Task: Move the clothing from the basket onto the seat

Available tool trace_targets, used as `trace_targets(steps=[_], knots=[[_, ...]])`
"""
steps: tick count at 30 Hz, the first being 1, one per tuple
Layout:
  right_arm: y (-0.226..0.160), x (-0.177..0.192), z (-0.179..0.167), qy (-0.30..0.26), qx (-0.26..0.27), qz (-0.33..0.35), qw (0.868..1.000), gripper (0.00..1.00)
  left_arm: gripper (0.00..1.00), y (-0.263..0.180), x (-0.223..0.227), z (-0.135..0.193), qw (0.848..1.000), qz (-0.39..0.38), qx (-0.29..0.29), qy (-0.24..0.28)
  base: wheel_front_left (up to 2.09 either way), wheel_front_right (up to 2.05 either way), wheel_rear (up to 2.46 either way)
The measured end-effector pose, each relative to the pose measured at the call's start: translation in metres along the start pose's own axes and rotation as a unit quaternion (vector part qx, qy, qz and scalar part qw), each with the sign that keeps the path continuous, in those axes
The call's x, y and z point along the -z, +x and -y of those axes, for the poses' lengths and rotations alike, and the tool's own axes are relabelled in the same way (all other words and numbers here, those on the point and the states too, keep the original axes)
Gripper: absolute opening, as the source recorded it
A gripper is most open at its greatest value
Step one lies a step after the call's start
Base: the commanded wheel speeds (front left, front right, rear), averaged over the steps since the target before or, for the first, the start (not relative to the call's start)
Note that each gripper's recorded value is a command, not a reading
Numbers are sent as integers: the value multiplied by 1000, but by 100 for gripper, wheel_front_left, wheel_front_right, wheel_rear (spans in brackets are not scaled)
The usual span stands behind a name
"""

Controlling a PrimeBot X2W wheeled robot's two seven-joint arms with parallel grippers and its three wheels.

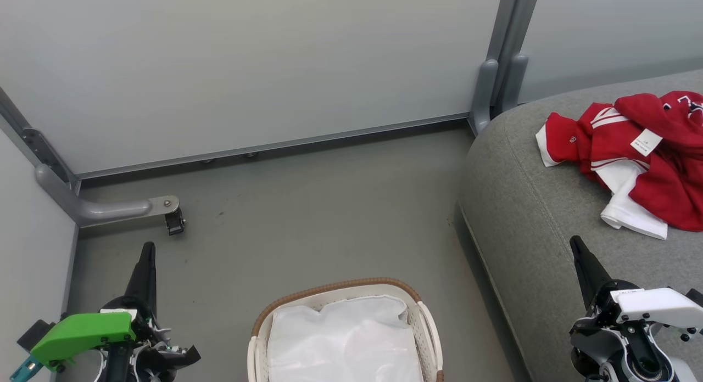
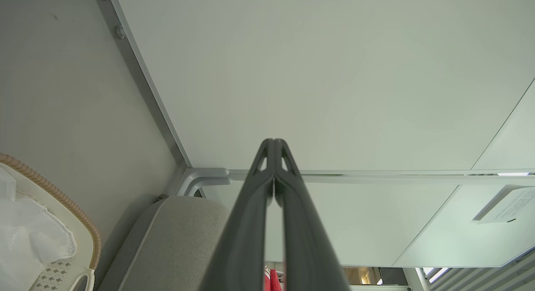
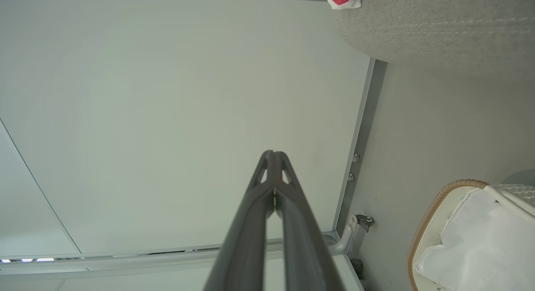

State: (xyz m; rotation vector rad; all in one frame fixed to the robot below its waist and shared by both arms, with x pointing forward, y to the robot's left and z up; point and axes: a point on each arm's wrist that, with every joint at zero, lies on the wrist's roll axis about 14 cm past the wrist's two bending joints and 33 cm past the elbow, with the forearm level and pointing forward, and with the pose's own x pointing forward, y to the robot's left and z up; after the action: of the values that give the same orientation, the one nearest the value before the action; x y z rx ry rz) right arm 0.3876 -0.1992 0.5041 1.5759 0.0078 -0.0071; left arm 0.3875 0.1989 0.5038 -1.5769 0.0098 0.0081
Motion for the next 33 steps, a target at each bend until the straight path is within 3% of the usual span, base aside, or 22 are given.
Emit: trace_targets(steps=[33], knots=[[0, 0, 0, 0, 0, 0, 1000, 0, 0, 0, 0, 0, 1000, 0, 0, 0, 0, 0, 0]])
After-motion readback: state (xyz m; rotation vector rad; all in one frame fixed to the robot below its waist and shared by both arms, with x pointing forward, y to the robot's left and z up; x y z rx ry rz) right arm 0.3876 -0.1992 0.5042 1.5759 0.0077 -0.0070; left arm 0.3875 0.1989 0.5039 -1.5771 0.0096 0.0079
